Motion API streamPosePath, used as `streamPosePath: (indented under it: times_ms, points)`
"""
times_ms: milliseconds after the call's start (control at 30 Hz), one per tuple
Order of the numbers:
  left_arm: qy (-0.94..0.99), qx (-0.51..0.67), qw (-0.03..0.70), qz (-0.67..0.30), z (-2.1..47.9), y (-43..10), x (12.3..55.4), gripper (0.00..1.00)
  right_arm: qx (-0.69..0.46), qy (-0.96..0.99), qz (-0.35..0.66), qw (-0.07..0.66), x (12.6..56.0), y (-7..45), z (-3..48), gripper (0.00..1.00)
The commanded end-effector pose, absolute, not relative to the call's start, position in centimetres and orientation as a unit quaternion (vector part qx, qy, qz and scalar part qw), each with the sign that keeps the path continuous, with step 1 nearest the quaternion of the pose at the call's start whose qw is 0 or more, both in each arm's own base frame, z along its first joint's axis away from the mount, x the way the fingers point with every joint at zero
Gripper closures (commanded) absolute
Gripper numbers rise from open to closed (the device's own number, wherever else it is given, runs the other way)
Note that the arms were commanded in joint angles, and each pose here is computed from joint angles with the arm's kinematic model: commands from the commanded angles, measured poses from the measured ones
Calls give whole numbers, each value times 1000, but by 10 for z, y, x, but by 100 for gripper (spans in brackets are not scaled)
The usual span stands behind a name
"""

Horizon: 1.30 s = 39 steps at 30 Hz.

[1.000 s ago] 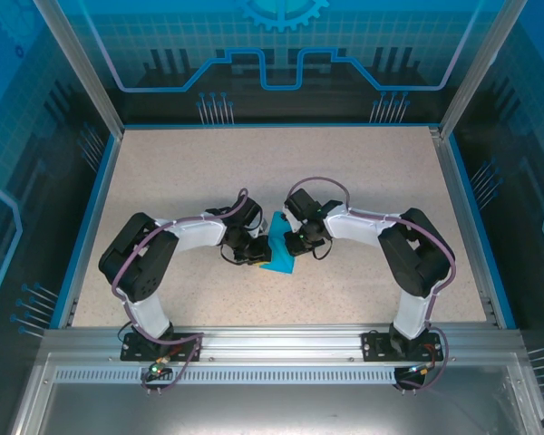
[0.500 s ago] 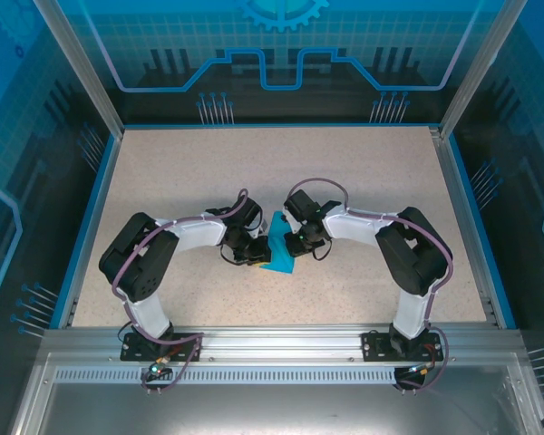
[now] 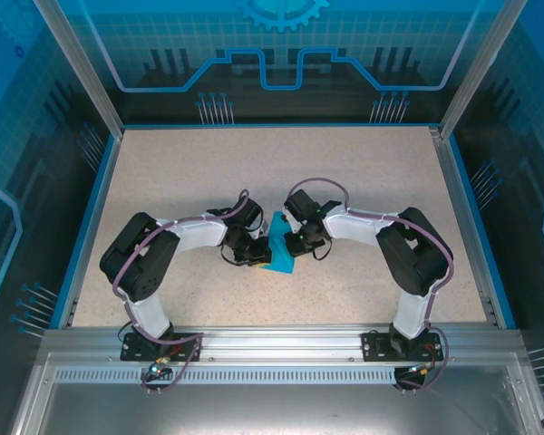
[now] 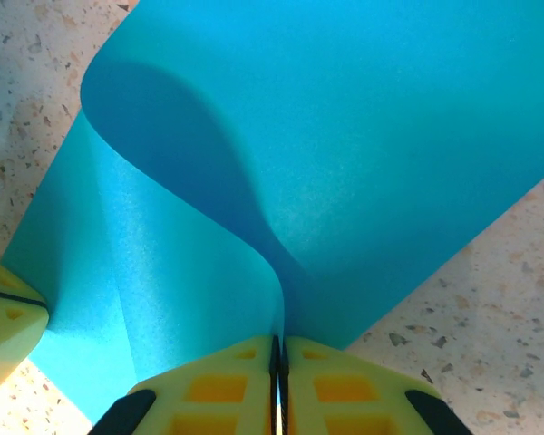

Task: Fold a paper plane with a square sheet of paper (pick it up from the middle)
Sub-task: Fold the triangle a second time at the center of the table.

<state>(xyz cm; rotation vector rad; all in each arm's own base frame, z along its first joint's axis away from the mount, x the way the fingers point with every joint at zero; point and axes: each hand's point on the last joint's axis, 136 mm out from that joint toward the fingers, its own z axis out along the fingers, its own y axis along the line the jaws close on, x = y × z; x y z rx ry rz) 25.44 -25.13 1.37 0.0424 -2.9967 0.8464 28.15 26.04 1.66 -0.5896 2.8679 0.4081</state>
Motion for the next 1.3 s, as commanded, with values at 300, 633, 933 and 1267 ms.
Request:
streamPosePath:
  times_ms: [300, 633, 933, 1267]
  points:
    - [-966, 4, 27, 255, 3, -249, 248, 90, -206, 967, 119, 89, 277, 257, 20, 89]
    - [-966, 3, 28, 255, 2, -249, 248, 90, -208, 966, 128, 89, 281, 263, 18, 89]
    - [-967, 4, 28, 255, 1, -249, 248, 90, -210, 963, 138, 93, 281, 267, 22, 89]
    - [-967, 3, 28, 255, 2, -249, 248, 90, -210, 962, 144, 95, 282, 269, 22, 88]
